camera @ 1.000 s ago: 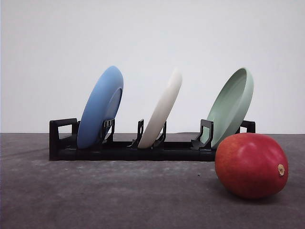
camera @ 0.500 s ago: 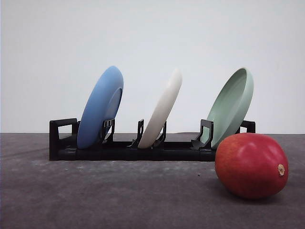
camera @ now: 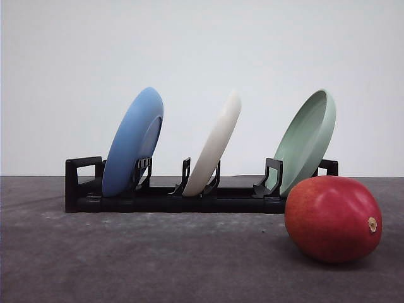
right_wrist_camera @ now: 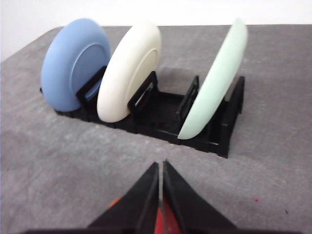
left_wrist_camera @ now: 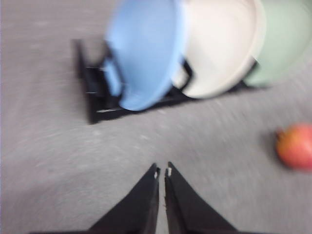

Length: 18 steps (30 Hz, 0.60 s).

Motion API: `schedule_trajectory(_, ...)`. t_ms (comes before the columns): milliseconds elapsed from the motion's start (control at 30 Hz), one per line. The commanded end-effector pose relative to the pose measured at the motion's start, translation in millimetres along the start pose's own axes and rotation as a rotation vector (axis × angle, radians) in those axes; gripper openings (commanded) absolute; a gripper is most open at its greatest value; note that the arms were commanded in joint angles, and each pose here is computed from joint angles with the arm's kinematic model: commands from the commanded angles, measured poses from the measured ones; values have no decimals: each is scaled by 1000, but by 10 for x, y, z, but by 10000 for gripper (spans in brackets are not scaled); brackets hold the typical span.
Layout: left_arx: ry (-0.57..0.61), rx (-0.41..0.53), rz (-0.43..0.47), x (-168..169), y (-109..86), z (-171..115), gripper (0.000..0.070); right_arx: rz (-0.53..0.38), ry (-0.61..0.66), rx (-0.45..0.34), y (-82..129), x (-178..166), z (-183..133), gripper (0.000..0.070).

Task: Place pomegranate in white plate

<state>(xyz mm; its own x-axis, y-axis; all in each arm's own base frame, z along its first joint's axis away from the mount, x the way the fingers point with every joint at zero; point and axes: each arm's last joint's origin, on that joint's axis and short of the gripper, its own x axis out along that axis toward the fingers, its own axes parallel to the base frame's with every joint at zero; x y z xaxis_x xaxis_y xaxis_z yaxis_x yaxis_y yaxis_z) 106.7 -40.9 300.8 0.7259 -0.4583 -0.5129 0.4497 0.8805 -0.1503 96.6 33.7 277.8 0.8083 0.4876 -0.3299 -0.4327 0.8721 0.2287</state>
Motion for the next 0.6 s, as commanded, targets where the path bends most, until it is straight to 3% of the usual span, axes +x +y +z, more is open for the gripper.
schedule_trajectory(0,-14,115,-21,-9,-29,58,3,22,-21,-61,34,-20,56,9)
schedule_trajectory(100,-2,173,-42,19,-53,58,3,65,-14,-116,61,-16,50,9)
schedule_trajectory(267,-4,189,-48,20,-62,59,20,78,-13,-129,75,-15,48,34)
schedule_trajectory(300,-7,189,-48,17,-63,61,89,78,-12,-129,74,-15,47,93)
schedule_trajectory(400,-20,185,-48,13,-64,72,406,78,-12,-129,75,-15,47,299)
schedule_trajectory(433,-25,181,-48,13,-65,77,440,78,-12,-128,75,-16,47,330)
schedule_trajectory(567,-47,184,-67,14,-84,98,435,78,-13,-129,75,-17,47,338)
